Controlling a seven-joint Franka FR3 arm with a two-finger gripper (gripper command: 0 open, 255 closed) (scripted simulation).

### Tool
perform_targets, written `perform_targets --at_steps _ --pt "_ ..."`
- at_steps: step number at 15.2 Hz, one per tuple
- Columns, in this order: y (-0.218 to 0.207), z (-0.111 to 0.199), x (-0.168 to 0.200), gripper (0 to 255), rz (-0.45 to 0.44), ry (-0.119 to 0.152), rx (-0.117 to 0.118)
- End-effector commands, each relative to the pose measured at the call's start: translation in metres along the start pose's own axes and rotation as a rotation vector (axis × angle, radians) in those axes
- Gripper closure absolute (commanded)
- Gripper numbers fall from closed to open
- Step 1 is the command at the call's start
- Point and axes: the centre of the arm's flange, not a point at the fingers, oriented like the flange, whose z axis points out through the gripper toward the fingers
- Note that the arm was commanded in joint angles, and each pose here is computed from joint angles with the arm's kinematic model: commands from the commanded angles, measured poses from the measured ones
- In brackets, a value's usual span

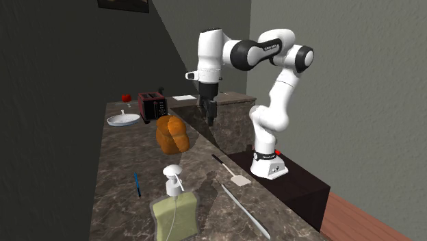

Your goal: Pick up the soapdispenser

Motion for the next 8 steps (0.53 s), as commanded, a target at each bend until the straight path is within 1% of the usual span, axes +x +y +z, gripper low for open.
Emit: perform_targets --at_steps 1,8 --pt "-0.022 0.009 0.008 0 -0.009 0.013 0.003" --pt "-0.100 0.031 0.043 0 -0.042 0.055 0.012"
